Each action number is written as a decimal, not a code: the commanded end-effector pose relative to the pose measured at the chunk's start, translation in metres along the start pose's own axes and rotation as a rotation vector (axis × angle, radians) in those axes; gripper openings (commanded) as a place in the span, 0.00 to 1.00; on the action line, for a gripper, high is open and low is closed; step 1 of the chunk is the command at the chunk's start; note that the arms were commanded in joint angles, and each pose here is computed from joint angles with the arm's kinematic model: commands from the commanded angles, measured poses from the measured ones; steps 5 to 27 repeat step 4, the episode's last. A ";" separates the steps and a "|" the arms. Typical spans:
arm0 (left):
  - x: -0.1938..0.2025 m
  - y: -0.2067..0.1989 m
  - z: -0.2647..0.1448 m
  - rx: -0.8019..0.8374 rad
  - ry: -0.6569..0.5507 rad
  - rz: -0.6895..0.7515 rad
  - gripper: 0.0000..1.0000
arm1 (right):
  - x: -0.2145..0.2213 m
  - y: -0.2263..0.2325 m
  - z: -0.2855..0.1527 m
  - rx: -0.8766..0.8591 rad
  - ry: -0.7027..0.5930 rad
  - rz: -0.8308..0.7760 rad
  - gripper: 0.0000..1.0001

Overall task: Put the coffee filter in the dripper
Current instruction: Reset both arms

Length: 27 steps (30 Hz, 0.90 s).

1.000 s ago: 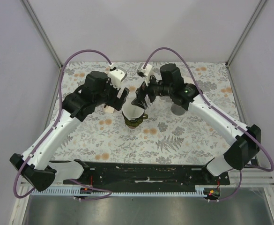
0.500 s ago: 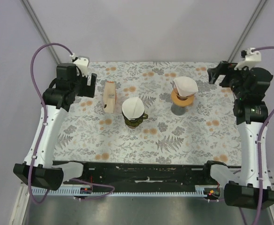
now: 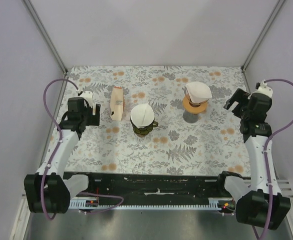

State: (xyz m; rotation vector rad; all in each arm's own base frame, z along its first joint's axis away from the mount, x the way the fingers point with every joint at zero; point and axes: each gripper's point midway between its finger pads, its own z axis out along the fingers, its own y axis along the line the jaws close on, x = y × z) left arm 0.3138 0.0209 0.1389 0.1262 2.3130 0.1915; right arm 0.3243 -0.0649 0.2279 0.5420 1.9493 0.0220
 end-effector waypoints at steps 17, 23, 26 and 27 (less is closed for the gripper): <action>-0.051 0.013 -0.001 -0.069 -0.309 -0.048 0.95 | -0.002 -0.014 0.004 0.076 -0.077 0.090 0.98; -0.051 0.013 -0.001 -0.069 -0.309 -0.048 0.95 | -0.002 -0.014 0.004 0.076 -0.077 0.090 0.98; -0.051 0.013 -0.001 -0.069 -0.309 -0.048 0.95 | -0.002 -0.014 0.004 0.076 -0.077 0.090 0.98; -0.051 0.013 -0.001 -0.069 -0.309 -0.048 0.95 | -0.002 -0.014 0.004 0.076 -0.077 0.090 0.98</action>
